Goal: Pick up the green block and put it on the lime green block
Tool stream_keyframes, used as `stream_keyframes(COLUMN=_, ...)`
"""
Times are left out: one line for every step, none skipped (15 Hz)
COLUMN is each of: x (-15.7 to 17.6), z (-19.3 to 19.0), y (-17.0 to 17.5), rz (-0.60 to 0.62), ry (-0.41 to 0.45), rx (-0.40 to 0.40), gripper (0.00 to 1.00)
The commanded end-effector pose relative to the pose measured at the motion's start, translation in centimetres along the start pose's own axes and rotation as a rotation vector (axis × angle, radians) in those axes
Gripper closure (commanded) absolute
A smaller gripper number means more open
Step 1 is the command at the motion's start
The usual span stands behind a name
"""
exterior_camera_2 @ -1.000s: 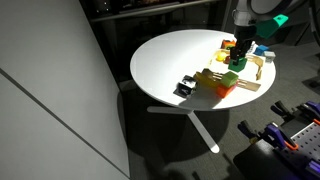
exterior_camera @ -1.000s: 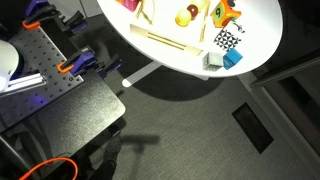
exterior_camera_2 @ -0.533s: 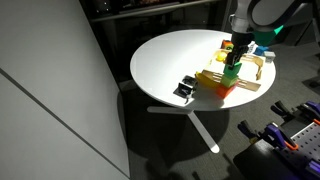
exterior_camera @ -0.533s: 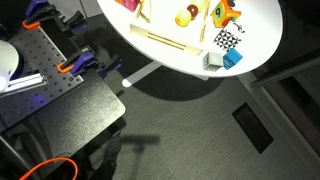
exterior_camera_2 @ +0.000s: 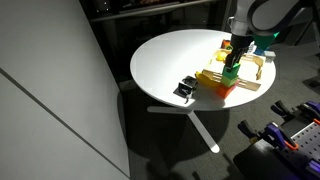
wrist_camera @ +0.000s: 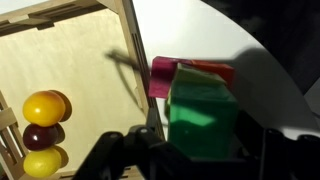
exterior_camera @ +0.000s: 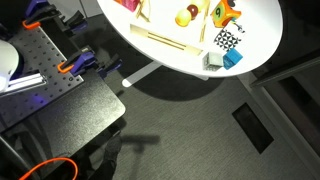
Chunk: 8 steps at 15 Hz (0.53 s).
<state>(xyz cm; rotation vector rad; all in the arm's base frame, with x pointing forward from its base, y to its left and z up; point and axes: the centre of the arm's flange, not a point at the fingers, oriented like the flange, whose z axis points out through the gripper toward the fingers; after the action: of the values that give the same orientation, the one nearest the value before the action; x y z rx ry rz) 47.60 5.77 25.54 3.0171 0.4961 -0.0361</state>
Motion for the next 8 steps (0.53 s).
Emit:
stream_keyframes(x=-0.34, z=-0.20, y=0.09, rz=-0.006, ry=-0.008, rx=-0.008, gripper=0.00)
stream_keyframes(x=-0.34, z=-0.26, y=0.11, rz=0.001, ry=-0.015, rx=-0.009, gripper=0.00)
stream_keyframes(x=-0.34, z=-0.38, y=0.09, rz=0.008, ry=-0.030, rx=-0.005, gripper=0.00)
stream_keyframes(x=-0.38, z=-0.44, y=0.08, rz=0.014, ry=-0.045, rx=-0.006, gripper=0.00)
stream_keyframes(x=-0.48, z=-0.52, y=0.07, rz=0.021, ry=-0.067, rx=-0.007, gripper=0.00)
stream_keyframes(x=-0.56, z=-0.66, y=0.08, rz=0.029, ry=-0.093, rx=-0.002, gripper=0.00)
stream_keyframes(x=-0.66, z=-0.76, y=0.12, rz=0.037, ry=-0.115, rx=0.002, gripper=0.00)
stream_keyframes(x=-0.67, z=-0.99, y=0.21, rz=0.042, ry=-0.136, rx=0.008, gripper=0.00)
